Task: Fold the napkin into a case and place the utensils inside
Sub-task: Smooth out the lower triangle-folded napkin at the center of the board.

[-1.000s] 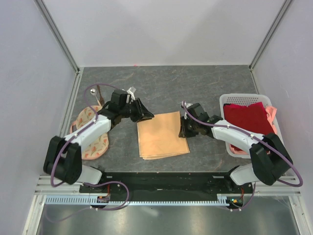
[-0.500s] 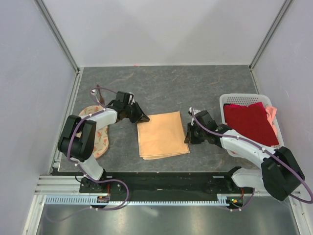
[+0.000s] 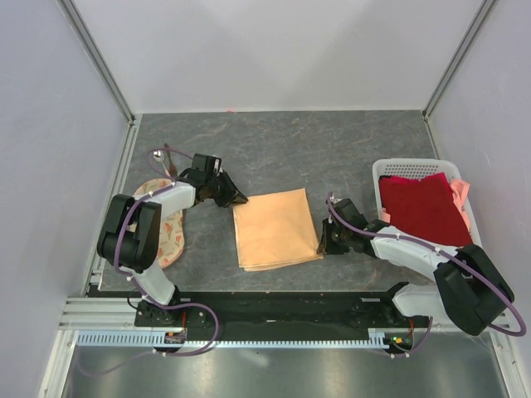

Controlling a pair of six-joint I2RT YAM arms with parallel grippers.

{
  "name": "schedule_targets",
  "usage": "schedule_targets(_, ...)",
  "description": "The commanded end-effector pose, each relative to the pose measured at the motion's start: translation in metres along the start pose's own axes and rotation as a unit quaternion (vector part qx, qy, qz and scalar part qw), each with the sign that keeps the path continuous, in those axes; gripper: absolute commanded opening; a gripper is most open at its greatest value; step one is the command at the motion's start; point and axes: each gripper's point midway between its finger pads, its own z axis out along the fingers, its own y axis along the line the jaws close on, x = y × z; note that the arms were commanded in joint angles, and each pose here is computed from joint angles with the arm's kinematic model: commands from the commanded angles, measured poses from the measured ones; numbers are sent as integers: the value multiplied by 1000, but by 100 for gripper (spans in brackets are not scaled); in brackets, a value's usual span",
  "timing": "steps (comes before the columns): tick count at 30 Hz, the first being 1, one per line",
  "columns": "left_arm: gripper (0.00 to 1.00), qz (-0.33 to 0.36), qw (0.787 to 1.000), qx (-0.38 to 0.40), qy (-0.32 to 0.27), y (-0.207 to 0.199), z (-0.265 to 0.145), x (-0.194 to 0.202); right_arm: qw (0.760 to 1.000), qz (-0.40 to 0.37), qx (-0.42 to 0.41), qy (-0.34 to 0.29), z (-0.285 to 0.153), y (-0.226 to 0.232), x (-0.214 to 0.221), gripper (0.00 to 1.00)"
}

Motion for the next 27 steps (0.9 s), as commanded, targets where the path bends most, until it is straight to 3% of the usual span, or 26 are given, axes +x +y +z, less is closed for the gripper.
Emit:
schedule_targets(1, 18, 13, 999, -28, -16, 12, 7, -19, 998, 28, 51, -25, 1, -20, -3, 11)
schedule_targets(6, 17, 24, 999, -29, -27, 9, 6, -24, 999, 20, 21, -41, -11, -4, -14, 16)
schedule_targets(14, 23, 72, 994, 40, -71, -43, -56, -30, 999, 17, 38, -28, -16, -9, -10, 36)
schedule_targets(17, 24, 93, 990, 57, -84, -56, -82, -26, 999, 20, 36, -20, -15, -9, -6, 38)
schedule_targets(24, 26, 107, 989, 63, -83, -51, -100, -9, 999, 20, 42, -27, -18, -10, -9, 29)
schedule_targets(26, 26, 106, 990, 59, -76, -45, -97, -5, 998, 20, 43, -35, -21, -9, -13, 21)
schedule_targets(27, 25, 105, 990, 59, -71, -44, -96, -2, 998, 20, 45, -38, -22, -10, -14, 12)
